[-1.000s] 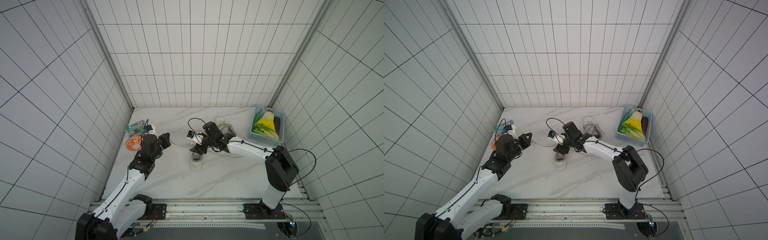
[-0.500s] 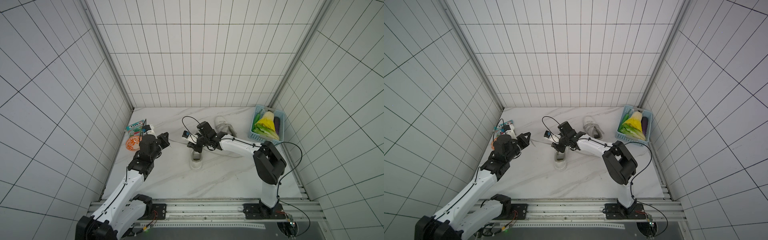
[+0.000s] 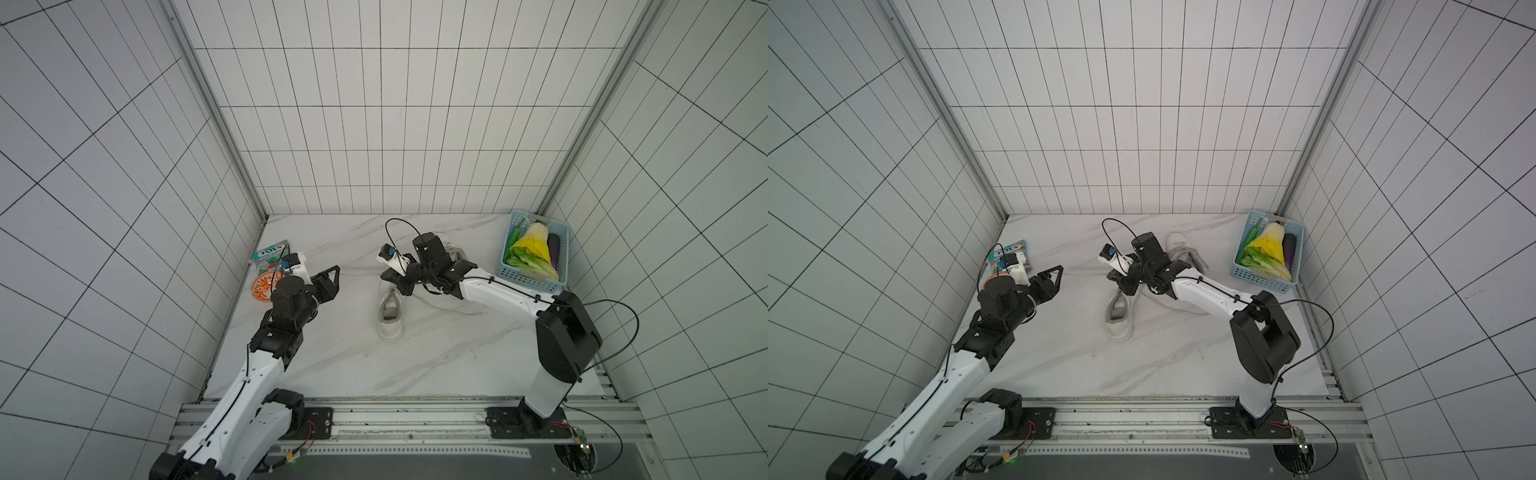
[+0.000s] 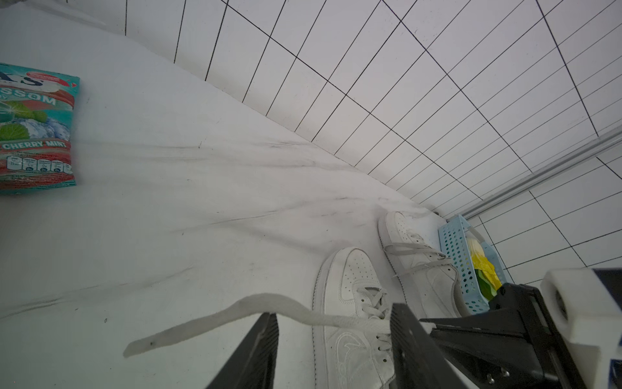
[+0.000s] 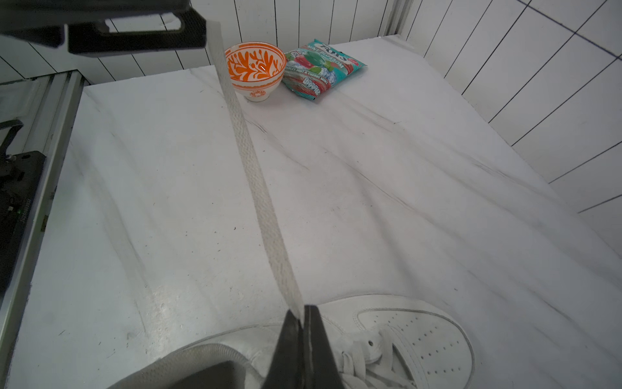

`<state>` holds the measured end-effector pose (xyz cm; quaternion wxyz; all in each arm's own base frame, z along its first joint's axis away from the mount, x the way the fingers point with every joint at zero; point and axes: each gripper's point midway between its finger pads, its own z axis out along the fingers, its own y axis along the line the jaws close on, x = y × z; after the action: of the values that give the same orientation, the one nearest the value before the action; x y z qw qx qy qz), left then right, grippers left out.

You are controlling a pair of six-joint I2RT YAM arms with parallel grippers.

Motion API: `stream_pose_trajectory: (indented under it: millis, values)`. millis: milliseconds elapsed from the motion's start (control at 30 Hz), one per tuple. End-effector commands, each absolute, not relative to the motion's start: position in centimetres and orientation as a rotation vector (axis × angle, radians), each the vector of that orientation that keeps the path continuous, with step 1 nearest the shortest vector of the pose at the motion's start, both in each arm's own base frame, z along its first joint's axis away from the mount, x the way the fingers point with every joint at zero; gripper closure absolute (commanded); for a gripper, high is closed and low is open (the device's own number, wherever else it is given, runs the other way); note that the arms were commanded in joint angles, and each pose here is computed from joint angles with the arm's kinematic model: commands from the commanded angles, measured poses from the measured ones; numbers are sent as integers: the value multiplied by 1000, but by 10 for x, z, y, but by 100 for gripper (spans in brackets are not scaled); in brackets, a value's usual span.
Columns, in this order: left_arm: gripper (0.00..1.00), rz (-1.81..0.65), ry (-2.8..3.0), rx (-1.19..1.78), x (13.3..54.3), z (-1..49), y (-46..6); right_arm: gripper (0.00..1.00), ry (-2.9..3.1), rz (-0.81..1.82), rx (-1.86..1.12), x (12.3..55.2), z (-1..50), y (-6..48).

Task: Tie the shoes
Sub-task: Wrap the shoelace around the shoelace.

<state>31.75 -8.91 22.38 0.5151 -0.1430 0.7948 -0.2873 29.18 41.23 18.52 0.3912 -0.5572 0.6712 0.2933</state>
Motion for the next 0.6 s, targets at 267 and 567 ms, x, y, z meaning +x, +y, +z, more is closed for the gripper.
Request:
stream_pose_trajectory:
  millis: [267,567]
  values:
    - [39,-566,1927,-486,306,201,-50,100,1695,800,-1356,293,195,401]
    - [37,-1155,1862,-33,305,240,-150,100,1700,813,-1347,293,190,399]
